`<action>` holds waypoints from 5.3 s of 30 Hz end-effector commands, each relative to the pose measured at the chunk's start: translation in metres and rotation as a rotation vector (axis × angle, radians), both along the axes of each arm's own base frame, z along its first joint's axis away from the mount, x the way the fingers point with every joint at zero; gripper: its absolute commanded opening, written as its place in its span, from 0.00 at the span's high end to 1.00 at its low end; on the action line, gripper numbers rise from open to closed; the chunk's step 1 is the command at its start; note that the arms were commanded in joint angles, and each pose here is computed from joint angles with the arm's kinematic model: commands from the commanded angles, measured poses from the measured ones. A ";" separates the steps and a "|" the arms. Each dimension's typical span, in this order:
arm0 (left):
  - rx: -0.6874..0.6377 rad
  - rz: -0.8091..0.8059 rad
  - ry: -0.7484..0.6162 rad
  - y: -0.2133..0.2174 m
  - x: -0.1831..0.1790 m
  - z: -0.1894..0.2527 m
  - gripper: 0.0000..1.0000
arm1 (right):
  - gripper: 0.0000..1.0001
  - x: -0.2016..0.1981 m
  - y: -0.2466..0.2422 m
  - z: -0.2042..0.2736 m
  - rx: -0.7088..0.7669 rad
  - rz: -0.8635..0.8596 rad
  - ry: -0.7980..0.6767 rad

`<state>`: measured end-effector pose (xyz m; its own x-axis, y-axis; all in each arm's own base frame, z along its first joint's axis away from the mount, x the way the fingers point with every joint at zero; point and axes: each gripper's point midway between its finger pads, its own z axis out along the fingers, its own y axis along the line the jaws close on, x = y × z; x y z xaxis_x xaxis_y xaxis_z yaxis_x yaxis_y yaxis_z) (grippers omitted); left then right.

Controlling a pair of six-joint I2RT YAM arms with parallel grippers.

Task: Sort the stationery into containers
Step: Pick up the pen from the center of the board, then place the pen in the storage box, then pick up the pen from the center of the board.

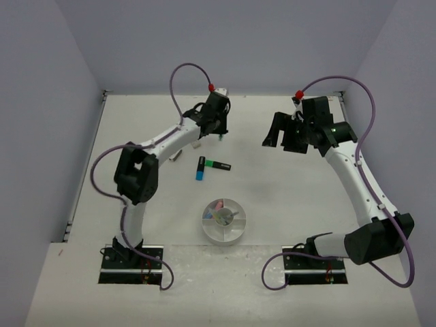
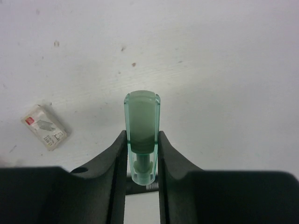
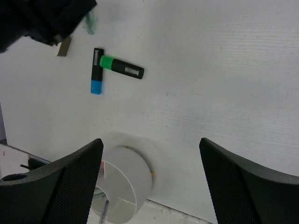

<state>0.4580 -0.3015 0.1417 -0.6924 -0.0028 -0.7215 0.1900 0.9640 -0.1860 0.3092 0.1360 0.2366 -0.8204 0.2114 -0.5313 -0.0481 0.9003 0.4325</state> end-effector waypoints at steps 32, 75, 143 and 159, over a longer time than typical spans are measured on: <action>-0.494 -0.618 -0.182 0.002 -0.263 0.049 1.00 | 0.01 -0.054 0.006 0.012 0.093 0.105 -0.107; -0.219 -0.250 -0.109 0.051 -0.227 0.039 0.34 | 0.01 -0.039 0.008 0.030 0.106 0.081 -0.136; -1.108 0.404 0.204 -0.034 -0.157 0.214 1.00 | 0.37 -0.053 0.126 0.097 0.373 0.124 -0.349; -1.072 0.371 0.280 -0.042 -0.179 0.190 1.00 | 0.61 -0.046 0.118 0.102 0.332 0.104 -0.414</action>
